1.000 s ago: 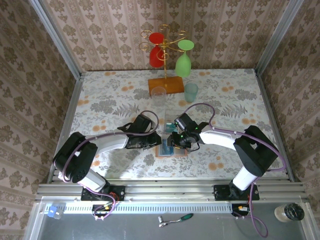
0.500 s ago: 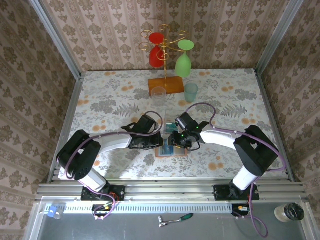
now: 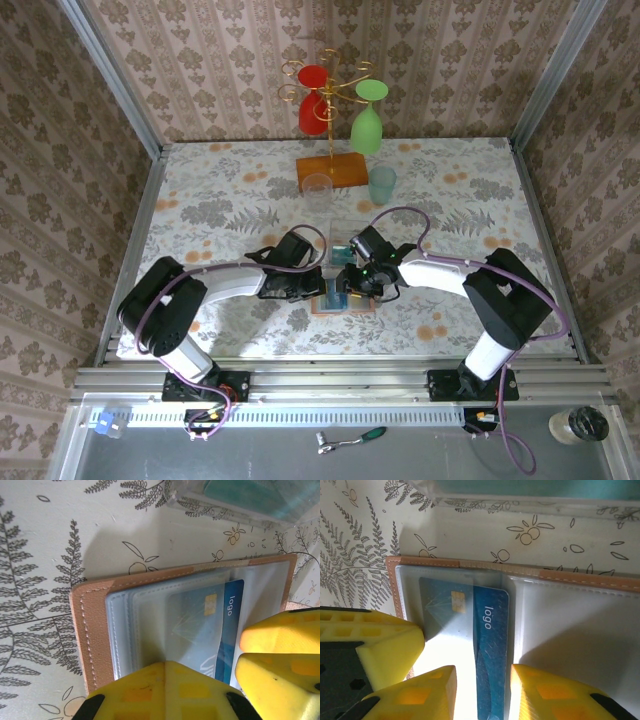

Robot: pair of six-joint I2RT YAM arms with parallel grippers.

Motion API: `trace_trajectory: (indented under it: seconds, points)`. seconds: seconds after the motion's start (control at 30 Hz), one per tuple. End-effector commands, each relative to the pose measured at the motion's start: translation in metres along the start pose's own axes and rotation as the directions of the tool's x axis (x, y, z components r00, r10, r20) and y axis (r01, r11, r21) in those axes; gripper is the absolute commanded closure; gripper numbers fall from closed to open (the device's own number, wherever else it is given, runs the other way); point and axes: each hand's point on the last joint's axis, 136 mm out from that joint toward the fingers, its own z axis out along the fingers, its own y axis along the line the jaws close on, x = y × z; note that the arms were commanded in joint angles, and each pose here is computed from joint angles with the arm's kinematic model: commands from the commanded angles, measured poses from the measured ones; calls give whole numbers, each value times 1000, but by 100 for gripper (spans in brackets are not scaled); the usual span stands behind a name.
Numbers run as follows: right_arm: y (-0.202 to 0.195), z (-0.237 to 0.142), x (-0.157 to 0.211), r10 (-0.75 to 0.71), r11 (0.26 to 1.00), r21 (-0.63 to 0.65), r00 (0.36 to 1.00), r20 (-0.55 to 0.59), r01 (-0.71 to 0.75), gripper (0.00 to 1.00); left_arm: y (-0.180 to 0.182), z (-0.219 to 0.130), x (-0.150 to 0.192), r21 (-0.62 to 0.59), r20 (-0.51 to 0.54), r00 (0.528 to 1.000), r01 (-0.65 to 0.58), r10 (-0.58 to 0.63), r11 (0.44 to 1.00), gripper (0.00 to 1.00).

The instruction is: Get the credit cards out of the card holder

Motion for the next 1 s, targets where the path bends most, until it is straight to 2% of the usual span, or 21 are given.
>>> trace_trajectory:
  seconds: [0.0, 0.4, 0.97]
  points:
    - [-3, 6, 1, 1, 1000, -5, 1000, -14, -1, 66, 8, 3, 5, -33, -21, 1000, -13, 12, 999, 96]
    - [-3, 12, 2, 11, 1000, -17, 1000, -30, -11, 66, 15, 3, 8, -66, -32, 999, -10, 8, 998, 97]
    - [10, -2, -2, 6, 998, -68, 1000, 2, -6, 79, 16, 3, 9, -73, -36, 999, -9, 7, 997, 97]
